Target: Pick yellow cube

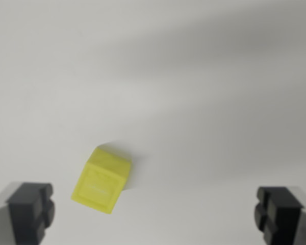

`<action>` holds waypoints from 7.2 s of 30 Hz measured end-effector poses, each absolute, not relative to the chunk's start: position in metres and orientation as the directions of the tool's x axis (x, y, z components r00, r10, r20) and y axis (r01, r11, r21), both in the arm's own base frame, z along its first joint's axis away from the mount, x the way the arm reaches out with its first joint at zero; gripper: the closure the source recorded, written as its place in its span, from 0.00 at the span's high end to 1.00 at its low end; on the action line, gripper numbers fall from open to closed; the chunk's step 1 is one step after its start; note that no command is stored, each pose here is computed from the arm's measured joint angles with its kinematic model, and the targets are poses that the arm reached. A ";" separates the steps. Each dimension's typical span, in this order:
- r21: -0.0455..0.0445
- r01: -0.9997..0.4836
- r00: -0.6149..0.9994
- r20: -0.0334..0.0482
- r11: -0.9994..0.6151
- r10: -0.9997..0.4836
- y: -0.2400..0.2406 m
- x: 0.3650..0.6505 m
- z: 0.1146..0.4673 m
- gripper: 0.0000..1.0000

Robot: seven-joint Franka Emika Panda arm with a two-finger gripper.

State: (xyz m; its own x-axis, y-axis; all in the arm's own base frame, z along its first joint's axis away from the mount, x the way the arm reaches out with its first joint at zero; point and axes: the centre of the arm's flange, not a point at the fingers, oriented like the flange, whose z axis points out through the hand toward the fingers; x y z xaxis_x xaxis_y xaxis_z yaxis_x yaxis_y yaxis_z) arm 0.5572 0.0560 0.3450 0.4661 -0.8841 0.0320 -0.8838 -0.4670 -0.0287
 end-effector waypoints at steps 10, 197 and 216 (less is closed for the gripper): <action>-0.027 -0.902 0.430 0.029 -0.431 -0.902 0.065 0.551 0.328 1.00; 0.000 -0.999 0.048 0.000 -0.048 -0.999 0.150 0.484 0.201 0.00; 0.001 -0.999 0.048 0.000 -0.048 -0.999 0.150 0.484 0.233 0.00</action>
